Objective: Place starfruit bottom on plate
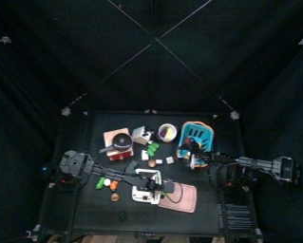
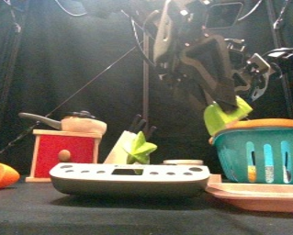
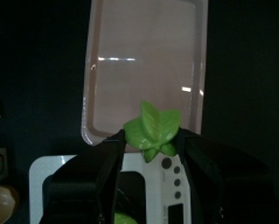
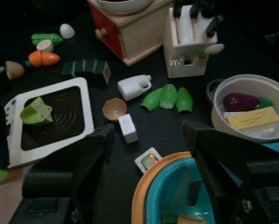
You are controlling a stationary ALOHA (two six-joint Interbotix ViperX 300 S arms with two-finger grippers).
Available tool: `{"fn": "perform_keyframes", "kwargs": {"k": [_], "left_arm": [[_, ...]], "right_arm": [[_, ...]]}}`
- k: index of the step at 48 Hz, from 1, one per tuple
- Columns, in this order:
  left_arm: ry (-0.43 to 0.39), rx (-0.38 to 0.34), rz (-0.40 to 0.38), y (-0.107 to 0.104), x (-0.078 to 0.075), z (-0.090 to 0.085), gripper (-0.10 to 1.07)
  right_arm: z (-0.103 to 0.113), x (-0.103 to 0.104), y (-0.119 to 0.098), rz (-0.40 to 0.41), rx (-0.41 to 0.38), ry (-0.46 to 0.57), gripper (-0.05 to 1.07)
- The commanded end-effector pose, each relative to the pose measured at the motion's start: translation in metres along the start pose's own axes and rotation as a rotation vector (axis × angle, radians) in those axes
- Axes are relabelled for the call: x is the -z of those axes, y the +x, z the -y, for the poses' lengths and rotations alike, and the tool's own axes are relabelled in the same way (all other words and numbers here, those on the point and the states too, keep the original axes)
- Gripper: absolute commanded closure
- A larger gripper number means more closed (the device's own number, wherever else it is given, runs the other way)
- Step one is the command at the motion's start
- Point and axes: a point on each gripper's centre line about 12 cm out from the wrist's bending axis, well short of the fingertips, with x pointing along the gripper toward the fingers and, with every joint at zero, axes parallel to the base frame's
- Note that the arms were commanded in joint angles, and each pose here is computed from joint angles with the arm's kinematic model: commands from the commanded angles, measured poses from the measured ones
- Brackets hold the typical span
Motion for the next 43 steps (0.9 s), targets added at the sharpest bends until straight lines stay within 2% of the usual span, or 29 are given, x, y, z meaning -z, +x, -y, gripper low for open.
{"fn": "perform_keyframes", "kwargs": {"k": [1,18,29,43], "left_arm": [[-0.004,-0.001,0.042,-0.008,-0.017,-0.002,0.25],[-0.007,-0.004,0.033,0.011,-0.015,-0.004,0.24],[-0.014,-0.007,0.022,0.015,-0.012,-0.007,0.24],[-0.022,-0.01,0.019,0.021,-0.012,-0.011,0.15]], "right_arm": [[0.0,-0.007,-0.003,0.028,-0.001,0.001,0.08],[-0.001,-0.008,-0.005,0.035,-0.003,-0.001,0.08],[-0.001,-0.007,-0.005,0.033,-0.001,-0.001,0.08],[-0.001,-0.007,-0.005,0.033,-0.001,-0.003,0.08]]}}
